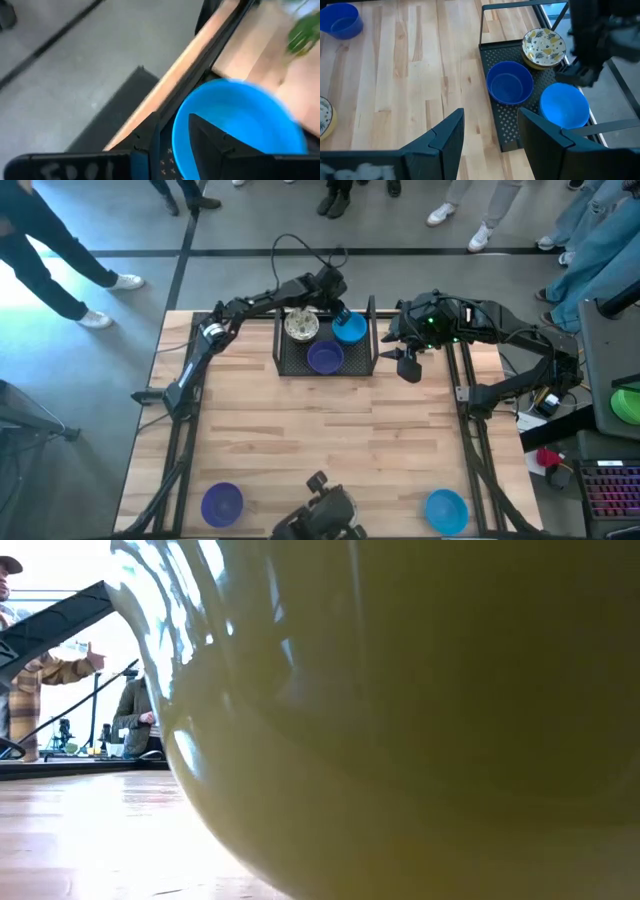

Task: Pick & Place Mini bowls
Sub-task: Stack the purple bowl on top of the purple bowls on the shelf

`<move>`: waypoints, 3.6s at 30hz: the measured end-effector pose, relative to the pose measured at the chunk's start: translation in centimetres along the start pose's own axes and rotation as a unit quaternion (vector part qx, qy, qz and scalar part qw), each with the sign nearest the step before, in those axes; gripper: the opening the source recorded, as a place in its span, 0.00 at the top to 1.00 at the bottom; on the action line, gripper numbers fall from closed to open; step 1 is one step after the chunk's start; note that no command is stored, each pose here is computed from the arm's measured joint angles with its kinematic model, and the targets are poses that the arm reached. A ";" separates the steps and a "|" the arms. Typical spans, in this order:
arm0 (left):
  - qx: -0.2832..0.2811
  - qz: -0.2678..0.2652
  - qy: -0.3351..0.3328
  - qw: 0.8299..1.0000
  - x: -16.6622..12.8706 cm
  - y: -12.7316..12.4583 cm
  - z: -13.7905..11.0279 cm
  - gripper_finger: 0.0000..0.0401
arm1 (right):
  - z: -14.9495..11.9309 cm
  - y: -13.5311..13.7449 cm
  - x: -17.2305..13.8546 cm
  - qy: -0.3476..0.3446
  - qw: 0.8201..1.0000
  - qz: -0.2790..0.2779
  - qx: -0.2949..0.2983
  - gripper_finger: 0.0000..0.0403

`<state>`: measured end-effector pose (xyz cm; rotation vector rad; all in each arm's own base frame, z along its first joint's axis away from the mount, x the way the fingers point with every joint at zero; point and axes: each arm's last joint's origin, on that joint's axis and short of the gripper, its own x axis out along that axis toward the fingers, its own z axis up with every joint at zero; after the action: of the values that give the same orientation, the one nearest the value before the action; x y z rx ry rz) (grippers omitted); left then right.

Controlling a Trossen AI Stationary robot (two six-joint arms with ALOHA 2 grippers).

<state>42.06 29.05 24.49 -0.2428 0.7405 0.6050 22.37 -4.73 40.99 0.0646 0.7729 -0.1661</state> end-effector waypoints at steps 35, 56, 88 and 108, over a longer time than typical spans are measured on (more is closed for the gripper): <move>0.143 -0.089 0.042 0.985 -30.7 -12.0 -9.8 0.76 | -0.6 0.2 -0.2 0.022 0.998 0.027 -0.060 0.56; 0.166 -0.224 0.215 0.936 -32.3 -17.2 -20.9 0.76 | -0.5 0.5 -0.2 0.015 0.993 0.087 -0.078 0.56; 0.299 -0.327 0.265 0.857 -36.7 -21.5 -31.6 0.76 | -0.1 1.2 -0.3 0.004 0.979 0.202 0.011 0.56; 0.328 -0.355 0.291 0.826 -32.4 -20.6 -37.0 0.76 | -0.1 1.2 -0.2 0.005 0.979 0.201 0.015 0.56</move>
<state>14.86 -16.66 20.27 -0.0393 1.3122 -0.4855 22.38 -3.52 41.05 0.2481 0.7517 0.2069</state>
